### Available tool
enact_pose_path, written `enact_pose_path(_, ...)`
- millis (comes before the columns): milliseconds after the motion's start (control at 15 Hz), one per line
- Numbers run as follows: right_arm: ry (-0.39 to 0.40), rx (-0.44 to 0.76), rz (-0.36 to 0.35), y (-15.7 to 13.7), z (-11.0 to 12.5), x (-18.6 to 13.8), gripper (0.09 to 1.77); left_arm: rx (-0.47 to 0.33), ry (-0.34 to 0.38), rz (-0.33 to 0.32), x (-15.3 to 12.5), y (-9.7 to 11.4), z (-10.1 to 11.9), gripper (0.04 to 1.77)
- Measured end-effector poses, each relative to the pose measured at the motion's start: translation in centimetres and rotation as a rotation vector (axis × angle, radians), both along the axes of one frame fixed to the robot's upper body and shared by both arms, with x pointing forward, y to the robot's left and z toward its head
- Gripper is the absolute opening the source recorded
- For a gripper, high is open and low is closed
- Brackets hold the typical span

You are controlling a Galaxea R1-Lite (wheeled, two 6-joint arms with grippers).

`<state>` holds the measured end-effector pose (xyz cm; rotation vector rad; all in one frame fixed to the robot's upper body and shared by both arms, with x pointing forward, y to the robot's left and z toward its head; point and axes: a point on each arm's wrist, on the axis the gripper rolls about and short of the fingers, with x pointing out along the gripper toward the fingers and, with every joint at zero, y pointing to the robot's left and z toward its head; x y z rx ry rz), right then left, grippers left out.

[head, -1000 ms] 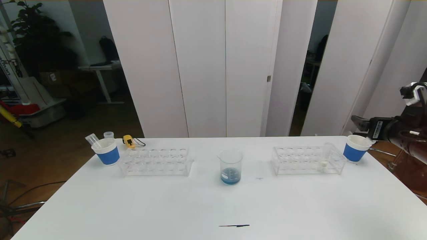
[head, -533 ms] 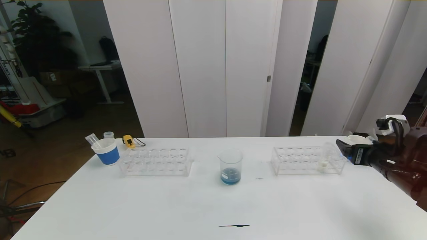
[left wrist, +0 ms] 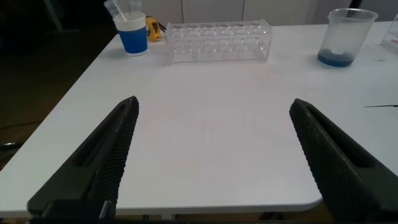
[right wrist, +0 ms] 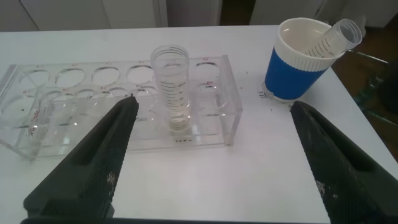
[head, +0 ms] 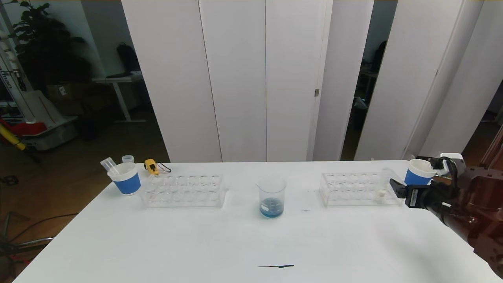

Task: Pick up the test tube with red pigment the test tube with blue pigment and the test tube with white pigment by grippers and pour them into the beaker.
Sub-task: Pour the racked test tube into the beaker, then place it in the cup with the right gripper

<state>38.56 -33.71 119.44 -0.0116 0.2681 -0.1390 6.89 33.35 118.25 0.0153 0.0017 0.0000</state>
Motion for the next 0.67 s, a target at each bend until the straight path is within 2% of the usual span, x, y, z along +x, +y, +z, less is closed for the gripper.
enact_pose_path(667,-0.037,-0.015,0.014,0.3,-0.9,2.8,1.75,0.000,0.000,0.000,0.0,0.0,0.0,1.73)
